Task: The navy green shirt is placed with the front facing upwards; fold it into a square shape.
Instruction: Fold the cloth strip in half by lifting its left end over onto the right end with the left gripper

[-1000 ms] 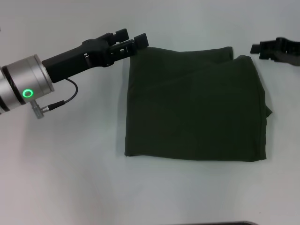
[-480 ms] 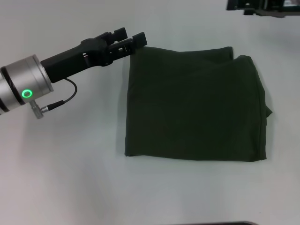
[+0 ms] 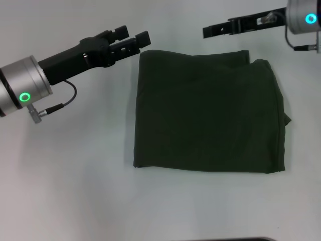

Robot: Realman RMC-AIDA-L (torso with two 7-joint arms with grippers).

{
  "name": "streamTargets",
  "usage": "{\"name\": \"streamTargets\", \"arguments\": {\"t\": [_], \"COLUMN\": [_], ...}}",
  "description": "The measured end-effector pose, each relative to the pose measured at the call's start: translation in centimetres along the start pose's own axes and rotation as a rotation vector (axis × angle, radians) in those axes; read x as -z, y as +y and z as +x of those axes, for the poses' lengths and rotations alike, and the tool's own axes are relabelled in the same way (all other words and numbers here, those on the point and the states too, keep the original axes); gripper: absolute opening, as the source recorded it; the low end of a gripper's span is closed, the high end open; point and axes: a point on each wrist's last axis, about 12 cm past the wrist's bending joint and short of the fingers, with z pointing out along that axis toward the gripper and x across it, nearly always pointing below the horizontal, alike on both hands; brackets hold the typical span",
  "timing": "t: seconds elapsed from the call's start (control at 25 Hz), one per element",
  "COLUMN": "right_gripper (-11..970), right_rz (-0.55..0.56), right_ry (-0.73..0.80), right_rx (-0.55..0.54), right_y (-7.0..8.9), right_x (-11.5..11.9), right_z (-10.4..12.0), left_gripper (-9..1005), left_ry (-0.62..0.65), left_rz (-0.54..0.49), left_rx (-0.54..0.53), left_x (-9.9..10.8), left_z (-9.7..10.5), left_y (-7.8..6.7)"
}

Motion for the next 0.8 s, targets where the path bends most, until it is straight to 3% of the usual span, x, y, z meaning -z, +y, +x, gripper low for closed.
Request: {"name": "streamTargets", "arguments": {"t": [0.12,0.52,0.8], "right_gripper": [765,758,730], "right_rz": [-0.009,-0.011,0.009], "right_ry": [0.02,0.047,0.074], "right_rx": [0.031,0.061,0.076], "right_y": [0.8,1.8,1.9], "right_x": [-0.8,-2.1,-3.2], "right_z": [0.1,0.6,1.5], "left_gripper": [948,948,948], "left_ry": [-0.006,-0.109,-0.155], "left_rz": [-0.028,-0.277,-0.32], "left_rx": [-0.003,-0.025,-0.015], "left_x": [0.2,3.6,5.3], "left_z": [-0.1,-1.0,-1.1], "left_y": [0.3,3.1,3.5]}}
